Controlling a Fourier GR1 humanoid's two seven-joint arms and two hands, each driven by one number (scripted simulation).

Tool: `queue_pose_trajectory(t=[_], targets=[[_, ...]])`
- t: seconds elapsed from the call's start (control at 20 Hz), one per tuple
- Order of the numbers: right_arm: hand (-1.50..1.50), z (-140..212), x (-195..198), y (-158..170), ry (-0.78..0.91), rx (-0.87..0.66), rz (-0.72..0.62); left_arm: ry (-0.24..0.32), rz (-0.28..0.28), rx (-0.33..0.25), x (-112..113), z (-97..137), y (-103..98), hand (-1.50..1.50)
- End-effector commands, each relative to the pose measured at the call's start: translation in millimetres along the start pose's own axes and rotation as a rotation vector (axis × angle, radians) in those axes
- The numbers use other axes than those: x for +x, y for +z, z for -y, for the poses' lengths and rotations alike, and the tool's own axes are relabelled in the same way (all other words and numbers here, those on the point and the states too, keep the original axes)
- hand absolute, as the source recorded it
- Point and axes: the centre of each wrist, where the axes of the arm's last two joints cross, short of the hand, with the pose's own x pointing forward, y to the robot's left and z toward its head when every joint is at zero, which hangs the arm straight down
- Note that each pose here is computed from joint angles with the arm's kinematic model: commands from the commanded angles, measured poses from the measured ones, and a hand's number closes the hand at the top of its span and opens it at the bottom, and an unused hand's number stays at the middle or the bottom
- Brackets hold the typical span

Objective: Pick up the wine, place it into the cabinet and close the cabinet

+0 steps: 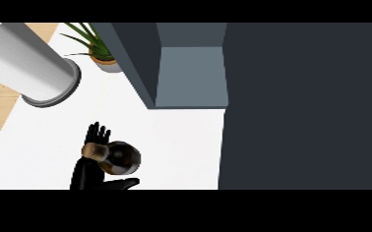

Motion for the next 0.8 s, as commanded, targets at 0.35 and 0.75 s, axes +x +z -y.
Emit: queue_pose_trajectory(t=[0.35, 0.75], targets=[[-1.50, 3.6, 22.4, 23.2, -0.024, 0.028, 0.051, 0.105, -0.005, -0.082, -14.5, 17.5, -8.1, 1.50], [-1.50, -6.2, 26.0, 18.9, -0.027, 0.037, 0.053, -0.121, 0.096, -0.200, -18.8, 15.1, -11.5, 1.50]])
